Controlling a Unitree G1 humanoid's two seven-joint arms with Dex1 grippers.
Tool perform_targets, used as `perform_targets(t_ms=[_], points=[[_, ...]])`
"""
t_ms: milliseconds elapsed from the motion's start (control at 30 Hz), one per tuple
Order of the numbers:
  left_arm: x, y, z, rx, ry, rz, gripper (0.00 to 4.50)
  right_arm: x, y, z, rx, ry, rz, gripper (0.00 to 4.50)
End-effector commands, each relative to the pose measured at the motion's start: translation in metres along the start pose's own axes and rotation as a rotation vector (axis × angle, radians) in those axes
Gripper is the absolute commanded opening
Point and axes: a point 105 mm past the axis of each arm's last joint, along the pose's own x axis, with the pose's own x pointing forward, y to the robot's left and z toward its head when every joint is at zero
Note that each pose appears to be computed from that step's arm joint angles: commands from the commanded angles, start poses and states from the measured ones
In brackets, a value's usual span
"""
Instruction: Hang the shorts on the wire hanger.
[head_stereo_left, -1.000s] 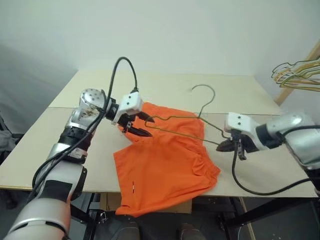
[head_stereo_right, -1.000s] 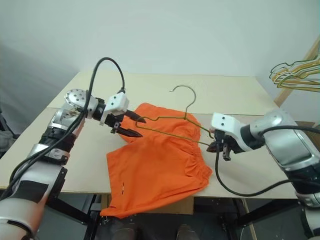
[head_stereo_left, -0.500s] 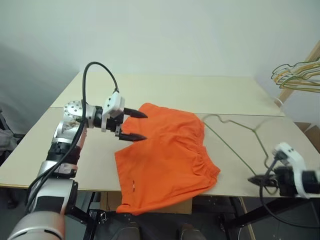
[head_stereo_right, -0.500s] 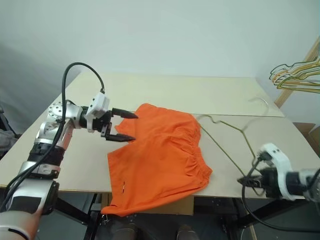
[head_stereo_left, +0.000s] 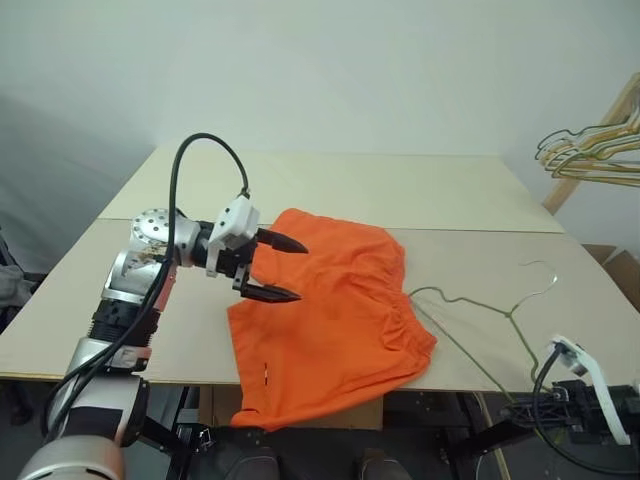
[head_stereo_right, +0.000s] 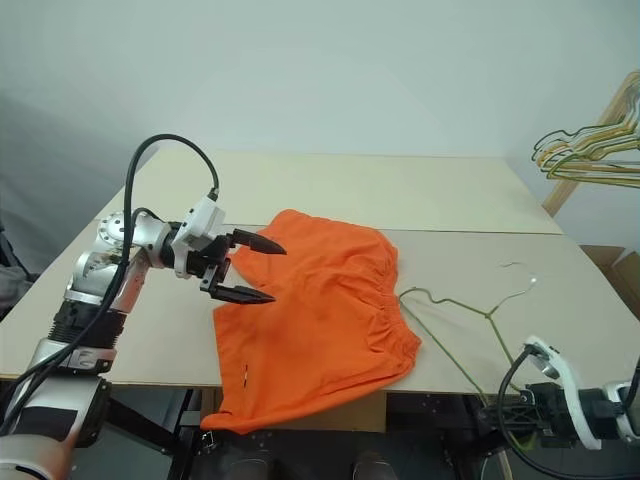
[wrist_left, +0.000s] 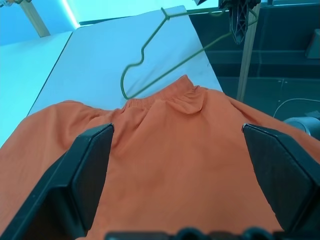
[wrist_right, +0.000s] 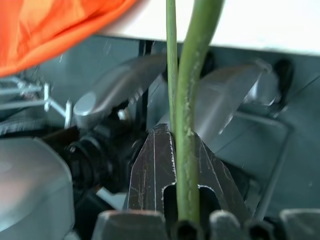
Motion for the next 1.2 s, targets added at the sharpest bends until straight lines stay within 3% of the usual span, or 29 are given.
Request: perform_targets(t_ms=[33, 700, 1000, 1200], points=[[-0.002, -0.002, 0.008, 0.029, -0.007, -0.008, 4.46, -0.001, 0.002, 0.006, 0.0, 0.014, 0.006, 0.0], [-0.005, -0.007, 0.005, 0.027, 0.002, 0.024, 4.46, -0.016, 0.026, 0.039, -0.085, -0.011, 0.119, 0.0], [-0.007, -0.007, 0.004, 0.029, 0.012, 0.04, 4.46, -0.018, 0.044, 0.015, -0.087, 0.061, 0.227, 0.0], [-0.008, -0.008, 0.003, 0.032, 0.022, 0.04, 4.46, -0.012, 0.036, -0.009, -0.064, 0.168, 0.178, 0.0]])
